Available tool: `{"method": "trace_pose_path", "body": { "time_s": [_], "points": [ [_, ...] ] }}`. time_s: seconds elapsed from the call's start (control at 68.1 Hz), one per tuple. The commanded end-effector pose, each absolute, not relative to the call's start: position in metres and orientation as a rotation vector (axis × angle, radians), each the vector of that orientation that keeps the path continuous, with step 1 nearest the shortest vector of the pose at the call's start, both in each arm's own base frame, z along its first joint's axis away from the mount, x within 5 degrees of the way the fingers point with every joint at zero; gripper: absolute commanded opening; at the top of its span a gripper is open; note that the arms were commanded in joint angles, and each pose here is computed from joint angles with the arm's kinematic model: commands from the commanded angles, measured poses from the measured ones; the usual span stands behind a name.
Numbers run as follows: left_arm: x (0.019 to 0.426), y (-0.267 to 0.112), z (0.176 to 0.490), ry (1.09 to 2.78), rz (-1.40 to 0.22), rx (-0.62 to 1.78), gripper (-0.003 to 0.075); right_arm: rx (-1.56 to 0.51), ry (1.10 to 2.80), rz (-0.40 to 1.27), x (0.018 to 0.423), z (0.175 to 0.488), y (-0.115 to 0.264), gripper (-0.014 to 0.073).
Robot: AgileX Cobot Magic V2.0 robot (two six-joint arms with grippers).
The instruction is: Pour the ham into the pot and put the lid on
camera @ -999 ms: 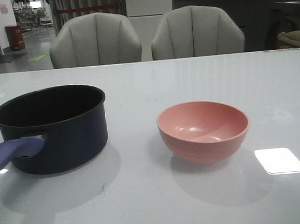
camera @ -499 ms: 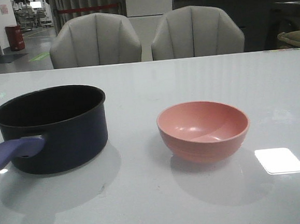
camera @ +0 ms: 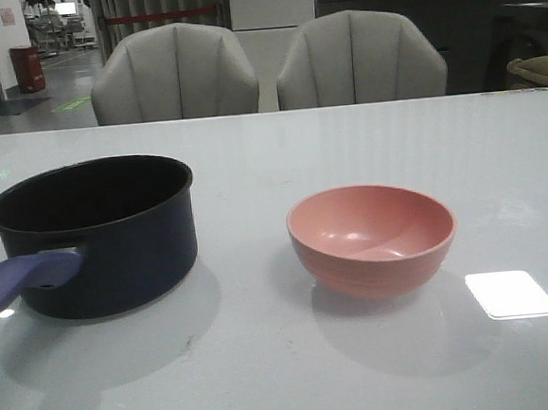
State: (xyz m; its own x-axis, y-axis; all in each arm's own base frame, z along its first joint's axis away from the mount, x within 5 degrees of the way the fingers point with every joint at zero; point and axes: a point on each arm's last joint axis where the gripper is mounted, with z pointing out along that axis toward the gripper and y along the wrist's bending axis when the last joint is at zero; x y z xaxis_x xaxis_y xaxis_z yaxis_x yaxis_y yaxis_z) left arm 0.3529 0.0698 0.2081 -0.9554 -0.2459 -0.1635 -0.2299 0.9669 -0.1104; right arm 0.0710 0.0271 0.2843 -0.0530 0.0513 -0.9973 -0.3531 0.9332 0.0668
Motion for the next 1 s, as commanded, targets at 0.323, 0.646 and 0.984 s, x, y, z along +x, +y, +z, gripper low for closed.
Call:
{"method": "trace_pose_path", "body": {
  "time_s": [0.323,0.646,0.984],
  "points": [
    [0.35,-0.014,0.348,2.596,-0.245,0.085,0.0386,-0.231,1.5,0.334,0.071,0.299,0.027,0.0146],
    [0.351,-0.105,0.335,2.613,-0.308,0.437,0.0386,-0.231,1.5,0.334,0.071,0.299,0.027,0.0146],
    [0.37,-0.13,0.316,2.657,-0.337,0.506,0.0386,-0.231,1.5,0.334,0.071,0.299,0.027,0.0146]
  ]
}}
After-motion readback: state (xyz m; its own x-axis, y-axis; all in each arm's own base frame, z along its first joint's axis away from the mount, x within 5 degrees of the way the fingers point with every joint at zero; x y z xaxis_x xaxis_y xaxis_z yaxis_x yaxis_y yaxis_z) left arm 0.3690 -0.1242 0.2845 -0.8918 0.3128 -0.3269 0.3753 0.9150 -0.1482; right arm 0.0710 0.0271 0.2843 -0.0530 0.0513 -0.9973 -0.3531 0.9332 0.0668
